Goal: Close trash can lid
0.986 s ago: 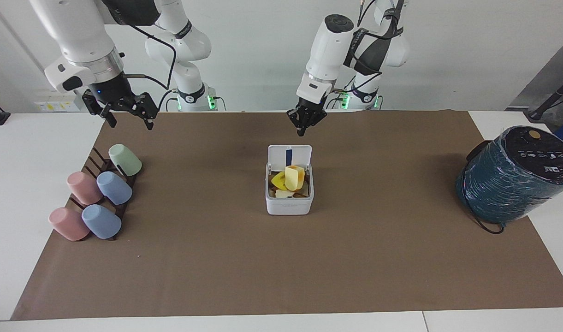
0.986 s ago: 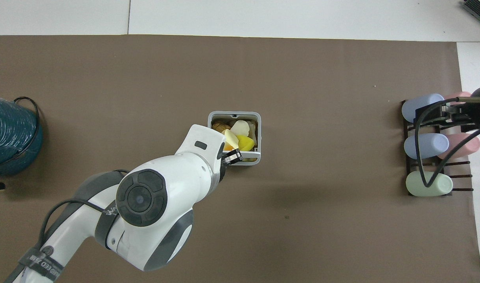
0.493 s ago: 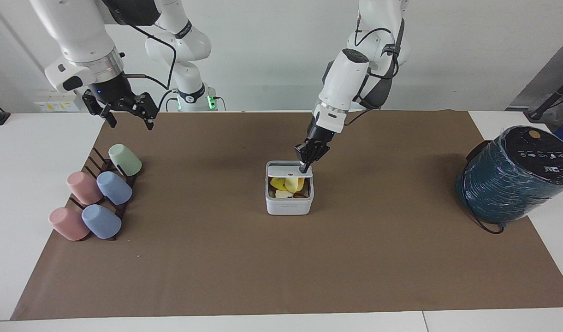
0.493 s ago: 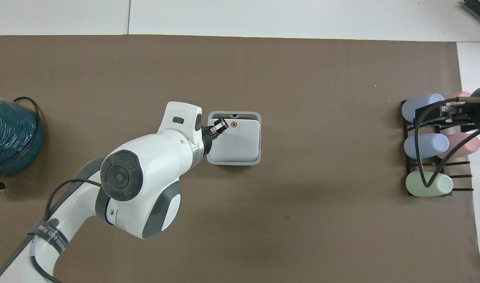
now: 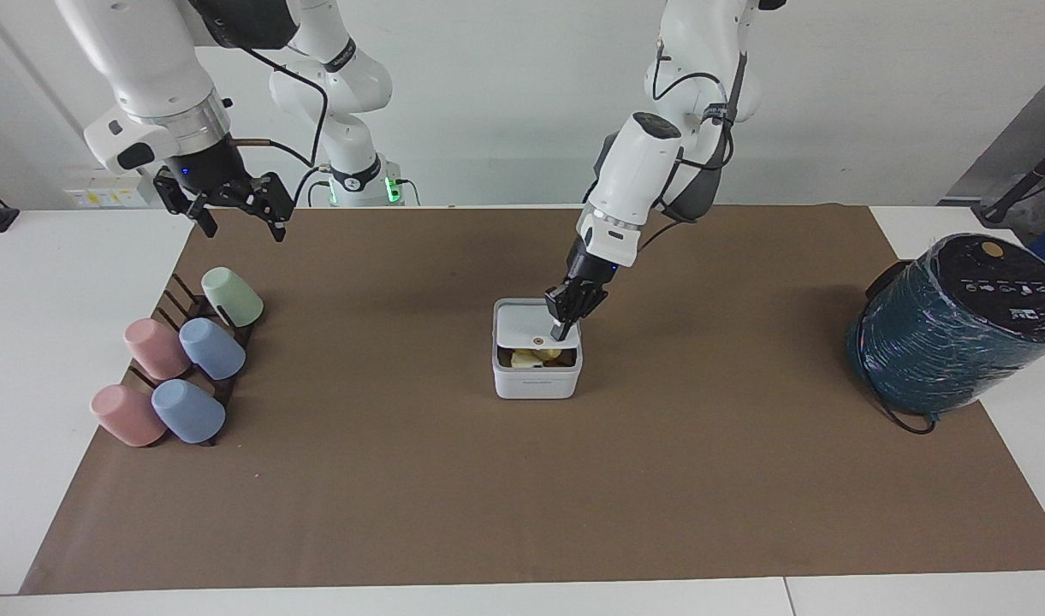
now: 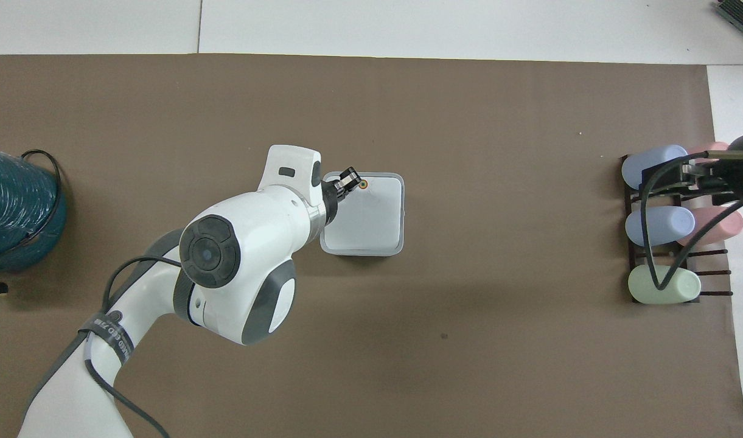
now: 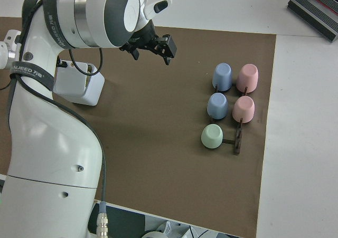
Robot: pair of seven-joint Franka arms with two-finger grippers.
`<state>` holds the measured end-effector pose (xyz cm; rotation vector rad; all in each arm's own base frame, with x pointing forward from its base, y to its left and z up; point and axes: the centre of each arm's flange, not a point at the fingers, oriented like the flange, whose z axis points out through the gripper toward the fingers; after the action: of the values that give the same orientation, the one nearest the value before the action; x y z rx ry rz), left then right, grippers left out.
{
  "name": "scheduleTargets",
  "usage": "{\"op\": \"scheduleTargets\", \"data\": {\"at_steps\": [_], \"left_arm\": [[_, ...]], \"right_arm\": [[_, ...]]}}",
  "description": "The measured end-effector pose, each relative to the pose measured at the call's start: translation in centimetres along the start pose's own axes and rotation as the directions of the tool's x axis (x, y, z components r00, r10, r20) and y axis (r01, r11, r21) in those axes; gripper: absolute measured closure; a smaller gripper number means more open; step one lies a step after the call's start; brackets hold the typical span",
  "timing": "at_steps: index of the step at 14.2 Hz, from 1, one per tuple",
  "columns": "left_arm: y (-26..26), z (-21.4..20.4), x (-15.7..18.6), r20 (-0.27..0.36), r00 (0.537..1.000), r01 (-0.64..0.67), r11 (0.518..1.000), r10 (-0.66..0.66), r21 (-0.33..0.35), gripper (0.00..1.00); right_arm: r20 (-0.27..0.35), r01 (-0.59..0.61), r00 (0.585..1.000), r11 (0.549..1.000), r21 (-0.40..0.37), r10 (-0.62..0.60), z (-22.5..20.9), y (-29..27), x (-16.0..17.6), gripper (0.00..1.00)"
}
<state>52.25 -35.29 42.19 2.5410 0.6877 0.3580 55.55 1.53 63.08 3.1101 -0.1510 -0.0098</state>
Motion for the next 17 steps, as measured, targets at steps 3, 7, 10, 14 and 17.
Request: {"op": "scheduleTargets", "data": {"at_steps": [3, 7, 10, 14, 17], "left_arm": [[0.2, 1.3, 0.1, 0.005, 1.000, 0.002, 1.000, -0.002, 0.004, 0.97], [0.1, 1.6, 0.1, 0.007, 1.000, 0.003, 1.000, -0.003, 0.008, 0.96], [-0.4, 2.6, 0.1, 0.010, 1.000, 0.006, 1.000, -0.007, 0.016, 0.96], [-0.3, 2.7, 0.1, 0.008, 1.000, 0.006, 1.000, -0.006, 0.012, 0.96], [-0.3, 2.7, 0.2, 0.012, 1.000, 0.006, 1.000, -0.007, 0.019, 0.94]], "right_arm": [[0.000, 0.000, 1.000, 1.000, 0.000, 0.000, 0.0, 0.0, 0.0, 0.00], [0.001, 0.000, 1.000, 1.000, 0.000, 0.000, 0.0, 0.0, 0.0, 0.00], [0.001, 0.000, 1.000, 1.000, 0.000, 0.000, 0.0, 0.0, 0.0, 0.00], [0.001, 0.000, 1.000, 1.000, 0.000, 0.000, 0.0, 0.0, 0.0, 0.00], [0.001, 0.000, 1.000, 1.000, 0.000, 0.000, 0.0, 0.0, 0.0, 0.00]]}}
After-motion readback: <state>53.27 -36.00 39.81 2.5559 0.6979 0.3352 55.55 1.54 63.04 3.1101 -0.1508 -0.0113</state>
